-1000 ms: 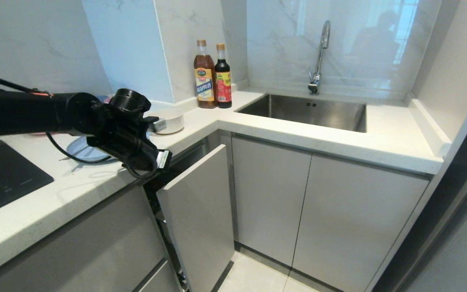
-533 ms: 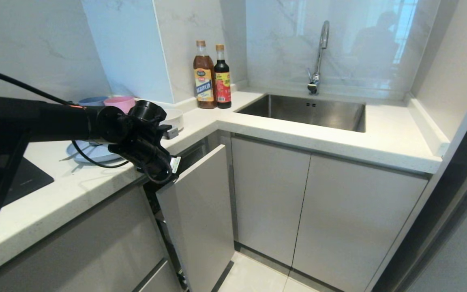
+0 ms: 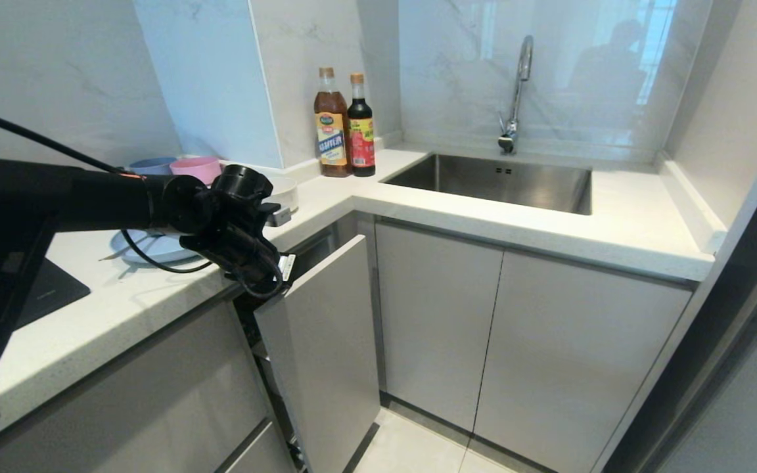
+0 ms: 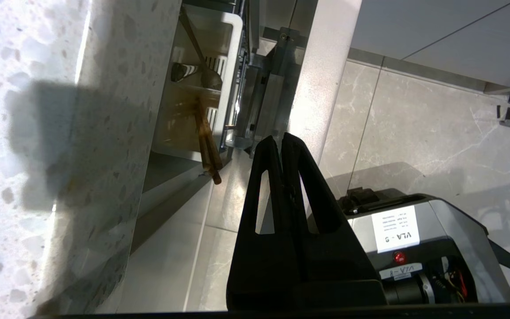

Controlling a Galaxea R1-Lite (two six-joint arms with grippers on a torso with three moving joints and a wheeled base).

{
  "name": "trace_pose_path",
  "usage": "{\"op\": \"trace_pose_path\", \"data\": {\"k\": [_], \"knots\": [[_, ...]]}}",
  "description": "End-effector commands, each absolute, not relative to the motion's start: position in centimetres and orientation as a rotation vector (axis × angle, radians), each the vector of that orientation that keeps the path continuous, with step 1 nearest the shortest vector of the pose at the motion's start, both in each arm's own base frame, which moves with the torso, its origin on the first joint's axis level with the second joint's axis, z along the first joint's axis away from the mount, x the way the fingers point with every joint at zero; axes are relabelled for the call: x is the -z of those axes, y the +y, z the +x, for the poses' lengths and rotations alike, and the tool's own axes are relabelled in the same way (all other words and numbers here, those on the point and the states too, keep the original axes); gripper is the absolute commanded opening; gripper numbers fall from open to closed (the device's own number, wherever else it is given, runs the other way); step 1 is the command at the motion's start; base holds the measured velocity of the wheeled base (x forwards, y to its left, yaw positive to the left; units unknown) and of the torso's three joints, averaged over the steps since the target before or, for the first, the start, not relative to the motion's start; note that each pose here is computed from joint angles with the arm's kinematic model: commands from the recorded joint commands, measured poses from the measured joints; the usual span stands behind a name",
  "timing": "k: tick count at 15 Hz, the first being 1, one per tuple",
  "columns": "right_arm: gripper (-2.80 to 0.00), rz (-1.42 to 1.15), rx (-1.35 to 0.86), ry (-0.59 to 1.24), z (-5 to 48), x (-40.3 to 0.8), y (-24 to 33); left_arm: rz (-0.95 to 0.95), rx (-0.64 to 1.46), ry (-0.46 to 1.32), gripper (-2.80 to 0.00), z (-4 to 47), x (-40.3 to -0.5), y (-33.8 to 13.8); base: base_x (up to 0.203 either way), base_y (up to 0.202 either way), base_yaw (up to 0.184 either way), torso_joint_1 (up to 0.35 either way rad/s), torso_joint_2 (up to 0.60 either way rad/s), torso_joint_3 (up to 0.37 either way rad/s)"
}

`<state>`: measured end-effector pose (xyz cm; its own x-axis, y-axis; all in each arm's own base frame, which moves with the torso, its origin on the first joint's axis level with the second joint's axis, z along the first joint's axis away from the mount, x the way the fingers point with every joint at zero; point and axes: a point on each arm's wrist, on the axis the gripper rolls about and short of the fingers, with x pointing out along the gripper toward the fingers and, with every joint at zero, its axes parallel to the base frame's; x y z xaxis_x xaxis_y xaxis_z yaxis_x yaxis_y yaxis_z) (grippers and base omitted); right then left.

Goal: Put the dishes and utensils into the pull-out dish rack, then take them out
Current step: Open the cupboard

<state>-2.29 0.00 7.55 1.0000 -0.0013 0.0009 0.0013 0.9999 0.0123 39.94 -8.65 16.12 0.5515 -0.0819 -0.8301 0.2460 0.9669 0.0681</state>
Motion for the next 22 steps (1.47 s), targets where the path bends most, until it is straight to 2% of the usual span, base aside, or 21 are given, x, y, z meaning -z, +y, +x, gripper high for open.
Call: {"op": "trace_pose_path", "data": {"k": [1, 13, 22], "knots": [[-2.80, 0.012, 0.002, 0.001, -2.3, -7.5, 0.0, 0.191, 0.206, 0.986, -2.80, 39.9, -15.7, -9.1, 0.000, 0.000, 0.000, 0.000, 0.00, 0.000], [-2.80, 0.012, 0.002, 0.002, -2.3, -7.5, 0.0, 0.197, 0.253, 0.987, -2.80, 38.8, -15.8, -12.5, 0.000, 0.000, 0.000, 0.000, 0.00, 0.000], [-2.80, 0.012, 0.002, 0.002, -2.3, -7.5, 0.0, 0.239, 0.307, 1.000, -2.80, 37.8, -14.7, -16.7, 0.000, 0.000, 0.000, 0.000, 0.00, 0.000]]}}
